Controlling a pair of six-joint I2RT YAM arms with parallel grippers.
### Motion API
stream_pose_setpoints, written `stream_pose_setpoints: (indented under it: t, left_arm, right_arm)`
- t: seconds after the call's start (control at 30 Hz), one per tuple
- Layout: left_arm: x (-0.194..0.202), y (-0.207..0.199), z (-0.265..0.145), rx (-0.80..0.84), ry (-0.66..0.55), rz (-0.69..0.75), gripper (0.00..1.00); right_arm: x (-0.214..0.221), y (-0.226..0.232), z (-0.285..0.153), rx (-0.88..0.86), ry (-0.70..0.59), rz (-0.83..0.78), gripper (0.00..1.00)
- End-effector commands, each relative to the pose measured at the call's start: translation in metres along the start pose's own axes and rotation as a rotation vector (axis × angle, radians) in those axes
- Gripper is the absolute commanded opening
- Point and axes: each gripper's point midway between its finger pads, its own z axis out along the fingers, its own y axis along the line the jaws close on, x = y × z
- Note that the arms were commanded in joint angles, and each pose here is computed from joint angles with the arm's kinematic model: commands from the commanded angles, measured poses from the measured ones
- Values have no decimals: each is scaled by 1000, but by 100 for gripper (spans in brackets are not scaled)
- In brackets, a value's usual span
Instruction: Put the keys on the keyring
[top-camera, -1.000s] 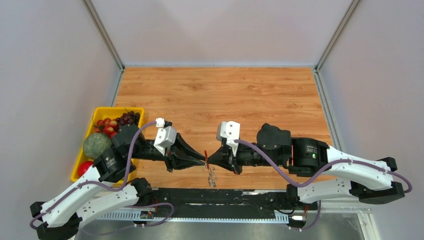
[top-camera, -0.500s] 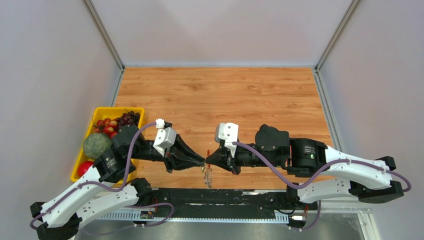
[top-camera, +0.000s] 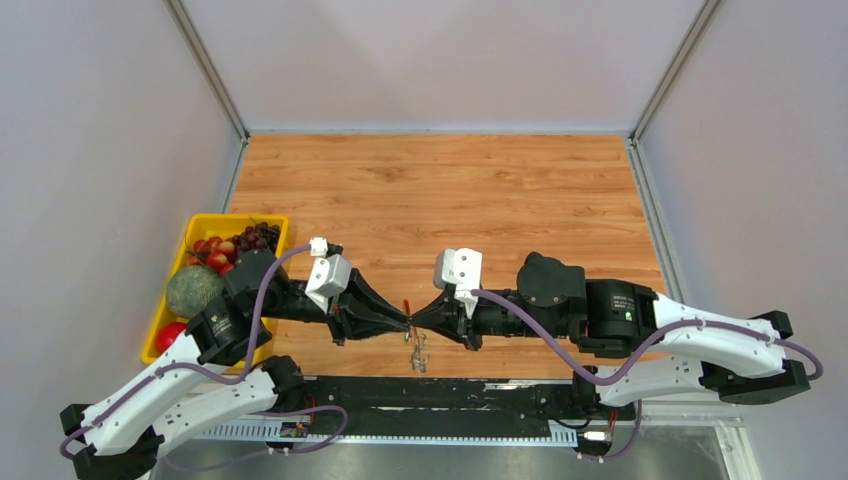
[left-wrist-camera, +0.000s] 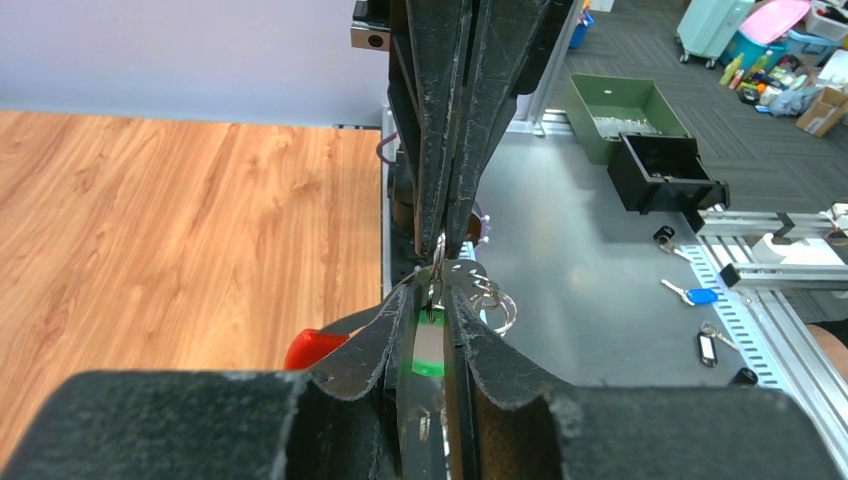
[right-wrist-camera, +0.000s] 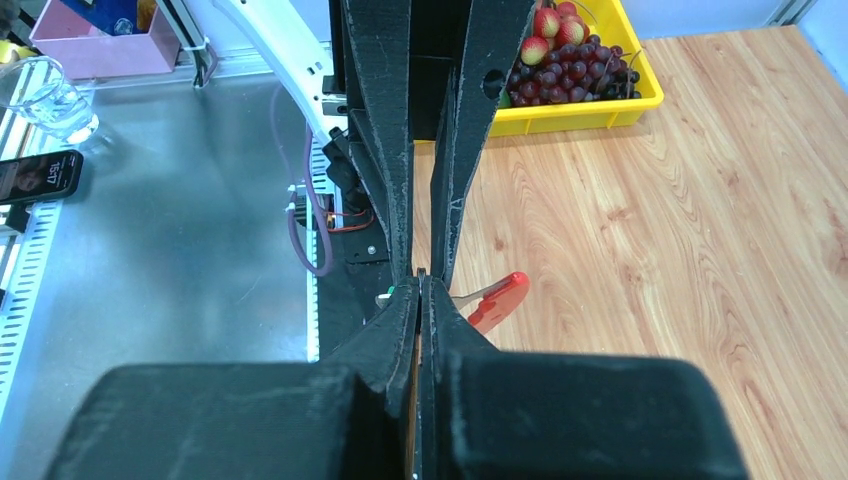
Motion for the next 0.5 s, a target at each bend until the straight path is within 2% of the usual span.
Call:
stream_pose_setpoints:
  t: [0.0,0.47]
  left_arm:
    - [-4,-5,0,19,-12,8,24]
    - [-6,-7,1,39,-15,10,21]
  right_arm:
    - [-39,0,-13,10,-156,-27,0]
    - [-54,14,-23,-42,-301,-94,0]
